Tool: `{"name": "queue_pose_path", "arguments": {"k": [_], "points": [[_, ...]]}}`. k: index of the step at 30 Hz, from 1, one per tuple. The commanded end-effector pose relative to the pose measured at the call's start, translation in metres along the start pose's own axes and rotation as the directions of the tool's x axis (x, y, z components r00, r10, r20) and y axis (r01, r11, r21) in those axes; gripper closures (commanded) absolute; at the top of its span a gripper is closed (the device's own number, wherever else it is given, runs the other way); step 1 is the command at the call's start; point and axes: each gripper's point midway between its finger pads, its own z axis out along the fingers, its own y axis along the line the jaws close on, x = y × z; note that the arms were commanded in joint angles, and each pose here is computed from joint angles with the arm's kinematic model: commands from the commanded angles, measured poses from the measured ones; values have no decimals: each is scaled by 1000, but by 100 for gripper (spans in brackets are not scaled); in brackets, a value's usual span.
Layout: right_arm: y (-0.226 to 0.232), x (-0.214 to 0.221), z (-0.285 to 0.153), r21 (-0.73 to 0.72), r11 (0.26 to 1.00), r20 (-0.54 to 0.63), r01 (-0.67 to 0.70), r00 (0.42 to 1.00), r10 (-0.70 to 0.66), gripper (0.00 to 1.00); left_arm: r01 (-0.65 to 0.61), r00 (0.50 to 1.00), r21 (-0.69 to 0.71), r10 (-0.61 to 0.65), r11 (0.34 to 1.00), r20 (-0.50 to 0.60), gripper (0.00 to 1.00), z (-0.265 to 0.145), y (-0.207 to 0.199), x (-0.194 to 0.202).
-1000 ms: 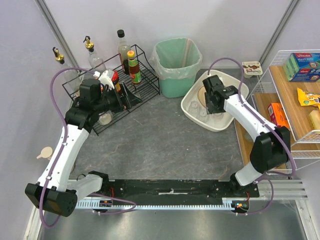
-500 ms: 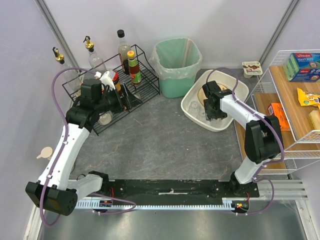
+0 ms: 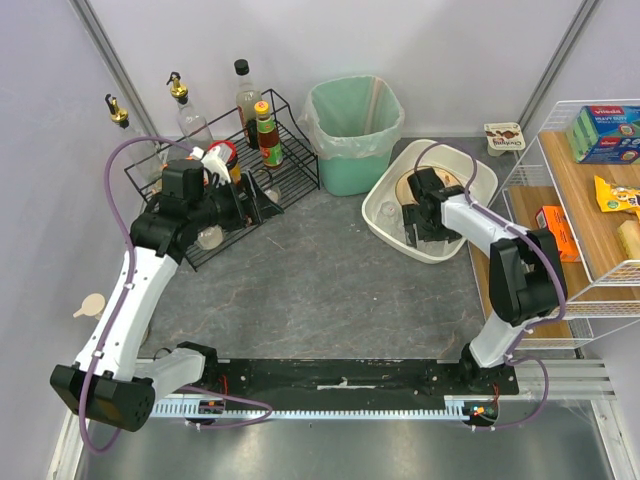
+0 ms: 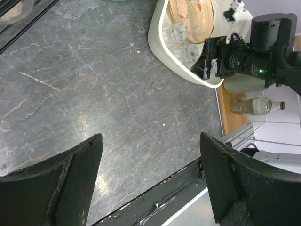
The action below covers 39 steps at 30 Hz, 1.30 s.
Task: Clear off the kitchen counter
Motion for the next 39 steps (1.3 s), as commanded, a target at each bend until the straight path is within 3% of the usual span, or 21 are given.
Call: {"name": "queue_pose_path", "arguments": {"k": [1, 8, 12, 17, 22, 29, 39], "points": [[-2, -14, -20, -33, 999, 93, 0, 996, 3, 9, -73, 996, -1, 73, 997, 44, 11, -22, -10, -11], [-21, -39, -76, -26, 998, 224, -56, 973, 60, 4, -64, 994, 15, 62, 998, 92, 10, -44, -21, -10], [-7, -62, -144, -193, 981, 388, 25, 920, 53, 8, -83, 987, 3, 82, 997, 140, 10, -66, -26, -9], [25, -70, -229, -396, 901, 547, 179, 834, 75, 8, -121, 967, 6, 116, 993, 225, 9, -99, -31, 1], [53, -45, -320, -524, 787, 648, 326, 752, 120, 8, -125, 968, 5, 121, 992, 219, 9, -128, -36, 20], [11, -2, -427, -612, 687, 730, 393, 615, 298, 8, -106, 966, -11, 105, 994, 238, 9, -157, -36, 39], [-32, 56, -490, -622, 612, 777, 488, 482, 405, 7, -162, 942, -53, 170, 985, 289, 8, -200, -42, 46]]}}
